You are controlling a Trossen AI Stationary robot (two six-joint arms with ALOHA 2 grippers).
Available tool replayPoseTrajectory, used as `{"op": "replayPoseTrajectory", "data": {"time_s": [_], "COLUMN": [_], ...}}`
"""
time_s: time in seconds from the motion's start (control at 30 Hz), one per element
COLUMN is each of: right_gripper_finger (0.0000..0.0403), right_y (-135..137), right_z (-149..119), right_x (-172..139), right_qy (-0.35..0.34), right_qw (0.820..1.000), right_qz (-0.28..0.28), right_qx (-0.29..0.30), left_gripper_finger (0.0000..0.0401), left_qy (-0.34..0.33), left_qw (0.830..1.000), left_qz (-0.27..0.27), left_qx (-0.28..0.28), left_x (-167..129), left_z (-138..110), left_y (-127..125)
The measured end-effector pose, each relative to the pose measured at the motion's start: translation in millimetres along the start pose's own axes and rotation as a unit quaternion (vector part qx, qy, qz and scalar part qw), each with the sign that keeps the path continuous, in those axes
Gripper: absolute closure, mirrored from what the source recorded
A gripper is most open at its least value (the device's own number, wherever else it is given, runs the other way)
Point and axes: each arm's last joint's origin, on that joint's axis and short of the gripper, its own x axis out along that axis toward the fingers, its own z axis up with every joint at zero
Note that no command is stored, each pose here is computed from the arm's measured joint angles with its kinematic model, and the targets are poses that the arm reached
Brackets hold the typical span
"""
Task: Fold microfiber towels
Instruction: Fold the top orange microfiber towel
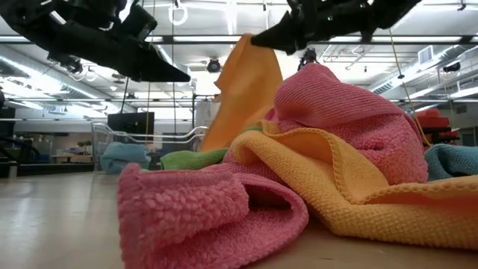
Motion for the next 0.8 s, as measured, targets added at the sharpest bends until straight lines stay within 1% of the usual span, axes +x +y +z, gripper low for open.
{"op": "replayPoseTrajectory", "data": {"time_s": [0.17,0.4,0.53,0.67,0.8], "right_gripper_finger": [0.0391,0.0391,0.0391,0.0391,0.0391], "right_y": [2.1,1.8,1.7,1.8,1.8], "right_z": [-7.0,-5.3,-5.0,-5.0,-5.0], "right_x": [-1.2,-1.3,-1.3,-1.3,-1.3], "right_qy": [-0.012,-0.022,-0.024,-0.024,-0.024], "right_qw": [1.0,1.0,1.0,1.0,1.0], "right_qz": [-0.003,-0.005,-0.006,-0.006,-0.006], "right_qx": [0.014,0.019,0.019,0.018,0.018], "left_gripper_finger": [0.0242,0.0253,0.0254,0.0236,0.0206], "left_qy": [-0.029,-0.076,-0.078,-0.086,-0.104], "left_qw": [1.0,0.997,0.997,0.996,0.995], "left_qz": [0.008,0.022,0.022,0.002,-0.005], "left_qx": [-0.002,-0.01,-0.01,-0.008,-0.006], "left_x": [8.6,17.9,24.6,30.8,35.4], "left_z": [1.5,4.6,0.7,-3.1,-4.1], "left_y": [-1.0,-1.6,-3.8,-8.8,-15.1]}}
